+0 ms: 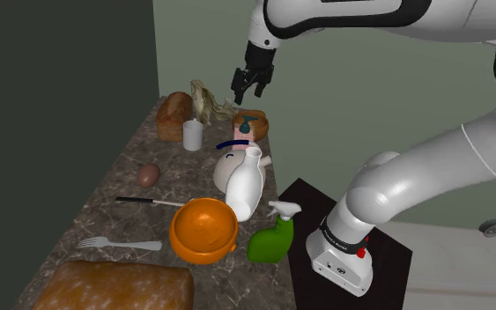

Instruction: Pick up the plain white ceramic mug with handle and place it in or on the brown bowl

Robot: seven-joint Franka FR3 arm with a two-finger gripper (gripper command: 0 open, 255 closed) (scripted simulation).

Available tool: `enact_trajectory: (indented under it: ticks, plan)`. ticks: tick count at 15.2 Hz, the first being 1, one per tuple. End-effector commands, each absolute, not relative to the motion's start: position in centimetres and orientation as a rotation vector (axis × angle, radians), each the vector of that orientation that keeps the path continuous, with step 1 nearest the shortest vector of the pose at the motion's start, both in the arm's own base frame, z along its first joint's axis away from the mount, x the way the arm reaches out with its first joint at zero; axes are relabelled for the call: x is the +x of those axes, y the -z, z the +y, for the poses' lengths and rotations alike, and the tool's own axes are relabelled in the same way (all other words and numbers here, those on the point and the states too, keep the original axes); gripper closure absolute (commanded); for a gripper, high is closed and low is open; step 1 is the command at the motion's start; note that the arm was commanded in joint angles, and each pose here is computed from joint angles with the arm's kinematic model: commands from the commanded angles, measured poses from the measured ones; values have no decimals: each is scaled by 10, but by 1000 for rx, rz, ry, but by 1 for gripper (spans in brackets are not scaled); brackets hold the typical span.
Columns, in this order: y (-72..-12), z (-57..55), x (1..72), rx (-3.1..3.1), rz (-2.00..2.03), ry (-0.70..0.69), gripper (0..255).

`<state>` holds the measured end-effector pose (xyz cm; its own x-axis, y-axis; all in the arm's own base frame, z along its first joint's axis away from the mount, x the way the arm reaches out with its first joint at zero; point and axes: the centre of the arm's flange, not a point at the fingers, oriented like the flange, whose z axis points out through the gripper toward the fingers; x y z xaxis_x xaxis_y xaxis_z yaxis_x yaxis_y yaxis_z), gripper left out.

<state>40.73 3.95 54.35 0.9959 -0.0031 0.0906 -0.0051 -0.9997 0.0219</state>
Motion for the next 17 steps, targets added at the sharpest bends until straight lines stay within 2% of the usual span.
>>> enact_trajectory:
  ticks: [1,17]
  plan:
    - [-524,44,428,3117,5,-137,0]
    - [-389,76,591,3116,96,-94,0]
